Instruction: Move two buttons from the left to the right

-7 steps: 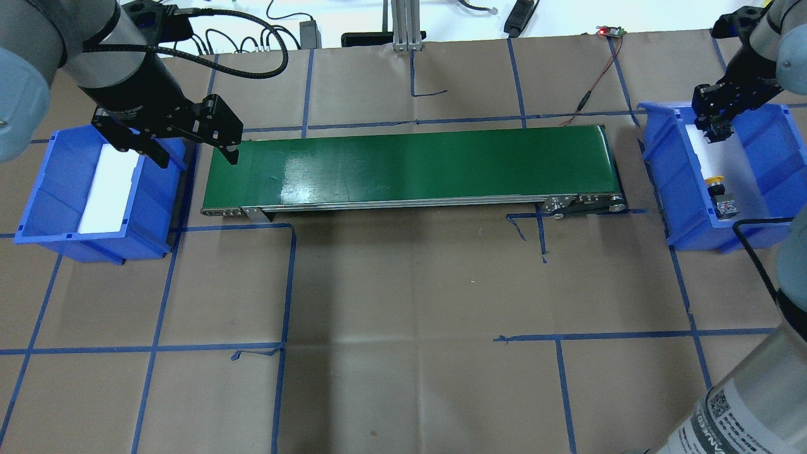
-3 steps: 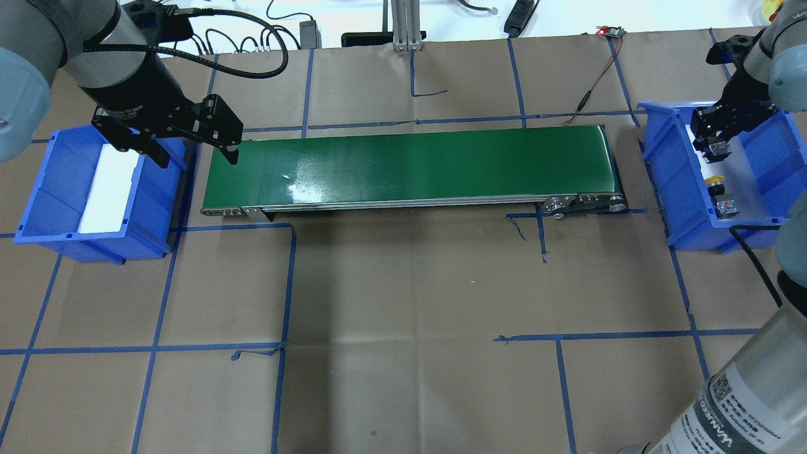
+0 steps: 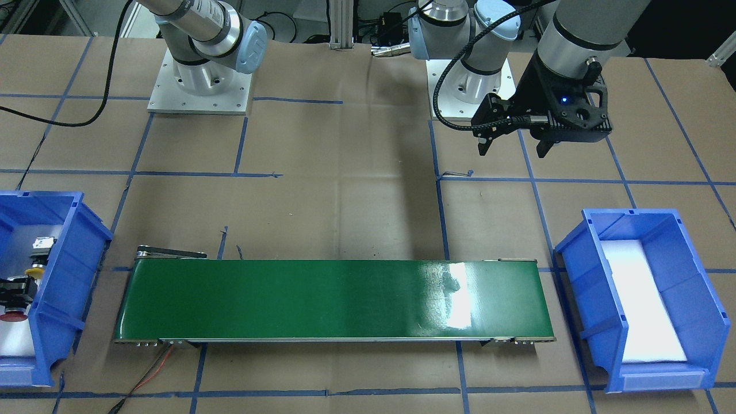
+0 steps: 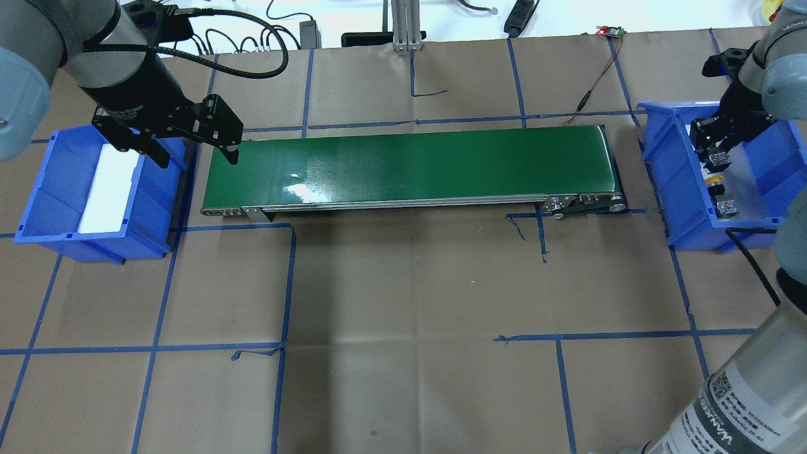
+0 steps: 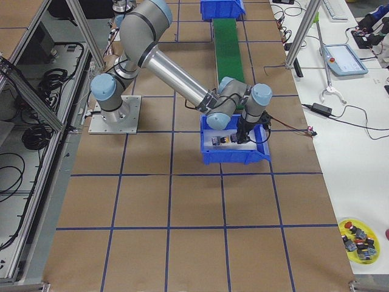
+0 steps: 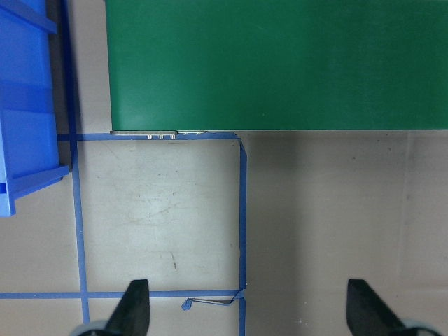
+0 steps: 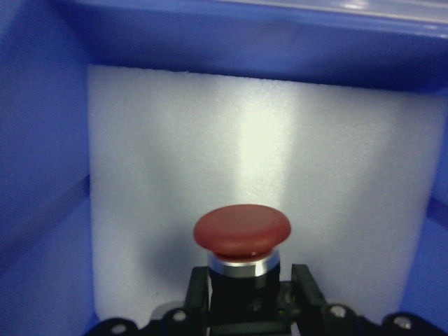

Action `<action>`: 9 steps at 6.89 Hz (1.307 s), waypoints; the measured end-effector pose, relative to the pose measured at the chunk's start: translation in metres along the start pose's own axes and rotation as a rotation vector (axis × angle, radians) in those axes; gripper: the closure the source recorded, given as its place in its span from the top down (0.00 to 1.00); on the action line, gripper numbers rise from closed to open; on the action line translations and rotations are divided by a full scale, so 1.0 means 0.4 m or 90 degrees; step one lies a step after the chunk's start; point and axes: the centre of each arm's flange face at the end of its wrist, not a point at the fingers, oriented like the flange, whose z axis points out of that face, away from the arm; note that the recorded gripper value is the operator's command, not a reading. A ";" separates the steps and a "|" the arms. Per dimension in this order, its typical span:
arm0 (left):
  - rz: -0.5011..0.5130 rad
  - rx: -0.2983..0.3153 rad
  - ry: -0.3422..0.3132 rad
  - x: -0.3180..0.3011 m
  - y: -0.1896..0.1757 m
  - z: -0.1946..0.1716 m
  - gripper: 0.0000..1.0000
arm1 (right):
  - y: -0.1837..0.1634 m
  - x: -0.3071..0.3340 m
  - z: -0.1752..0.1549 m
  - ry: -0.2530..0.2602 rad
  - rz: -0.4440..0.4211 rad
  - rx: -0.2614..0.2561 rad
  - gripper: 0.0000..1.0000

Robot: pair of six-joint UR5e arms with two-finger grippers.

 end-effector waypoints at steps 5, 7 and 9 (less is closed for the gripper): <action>0.029 -0.007 0.002 0.000 0.001 0.008 1.00 | -0.007 0.008 -0.091 0.031 0.004 0.021 1.00; 0.054 -0.017 0.002 0.000 0.005 0.014 1.00 | -0.010 -0.065 -0.295 0.048 -0.006 0.063 0.99; 0.057 -0.021 0.003 0.000 0.007 0.016 1.00 | 0.007 -0.269 -0.482 0.050 0.006 0.106 0.99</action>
